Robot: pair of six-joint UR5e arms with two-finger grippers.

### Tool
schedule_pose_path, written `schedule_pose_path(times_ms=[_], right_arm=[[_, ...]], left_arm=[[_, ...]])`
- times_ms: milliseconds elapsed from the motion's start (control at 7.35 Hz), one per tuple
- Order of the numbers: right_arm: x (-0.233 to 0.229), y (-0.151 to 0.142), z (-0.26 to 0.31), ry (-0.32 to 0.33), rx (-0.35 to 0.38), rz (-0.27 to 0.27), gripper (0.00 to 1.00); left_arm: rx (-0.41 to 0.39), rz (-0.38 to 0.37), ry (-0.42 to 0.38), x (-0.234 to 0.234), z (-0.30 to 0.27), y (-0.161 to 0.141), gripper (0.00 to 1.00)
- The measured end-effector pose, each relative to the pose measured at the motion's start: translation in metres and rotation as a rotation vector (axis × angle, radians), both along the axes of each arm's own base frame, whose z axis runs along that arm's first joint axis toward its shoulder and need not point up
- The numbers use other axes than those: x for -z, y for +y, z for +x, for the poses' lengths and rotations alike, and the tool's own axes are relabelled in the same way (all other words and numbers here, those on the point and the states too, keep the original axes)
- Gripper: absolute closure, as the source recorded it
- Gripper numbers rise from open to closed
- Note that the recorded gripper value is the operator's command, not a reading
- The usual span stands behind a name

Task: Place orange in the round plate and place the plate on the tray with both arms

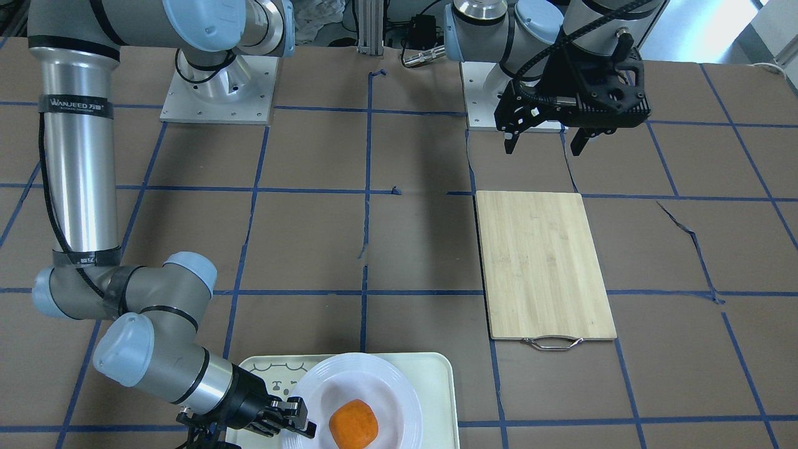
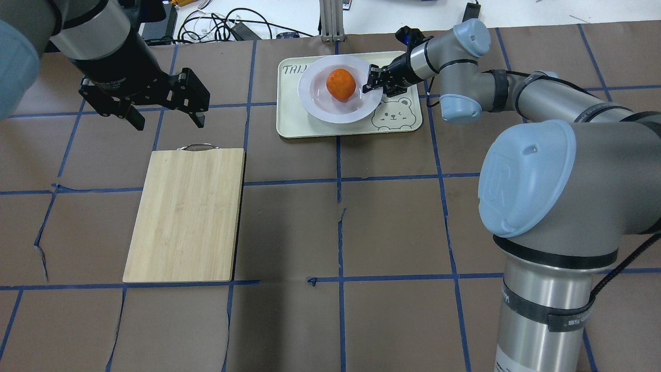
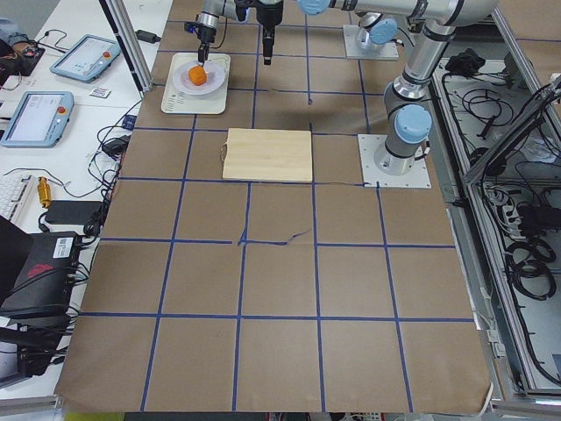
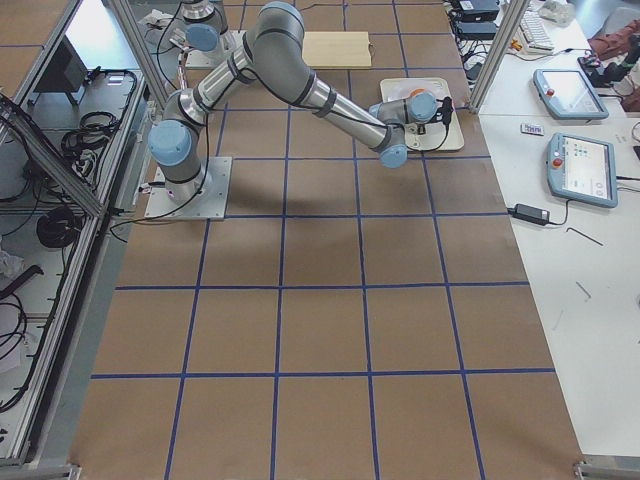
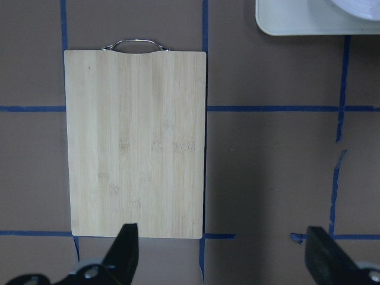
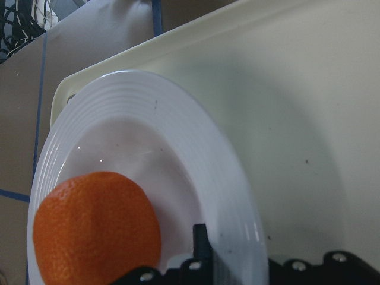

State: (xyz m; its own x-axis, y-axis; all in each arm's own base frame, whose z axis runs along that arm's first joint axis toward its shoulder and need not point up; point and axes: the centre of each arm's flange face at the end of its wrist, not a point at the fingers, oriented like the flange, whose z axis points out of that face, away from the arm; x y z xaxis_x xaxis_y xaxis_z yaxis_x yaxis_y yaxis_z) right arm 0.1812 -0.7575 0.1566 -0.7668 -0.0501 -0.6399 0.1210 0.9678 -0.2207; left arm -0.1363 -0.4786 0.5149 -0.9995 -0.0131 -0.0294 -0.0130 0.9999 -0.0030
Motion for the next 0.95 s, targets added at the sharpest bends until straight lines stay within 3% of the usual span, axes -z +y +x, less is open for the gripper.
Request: schedule_pose_path(times_ms=[272, 544, 952], right_arm=[[0.001, 0.000, 0.000, 0.011, 0.004, 0.004, 0.00], [-0.031, -0.002, -0.007, 0.081, 0.023, -0.026, 0.00], [-0.115, 0.020, -0.024, 0.235, 0.064, 0.064, 0.00]], left_arm=[[0.001, -0.002, -0.003, -0.001, 0.000, 0.000, 0.00], [-0.001, -0.002, -0.006, -0.001, 0.002, 0.000, 0.00], [-0.002, -0.004, -0.006, -0.002, 0.003, 0.000, 0.00]])
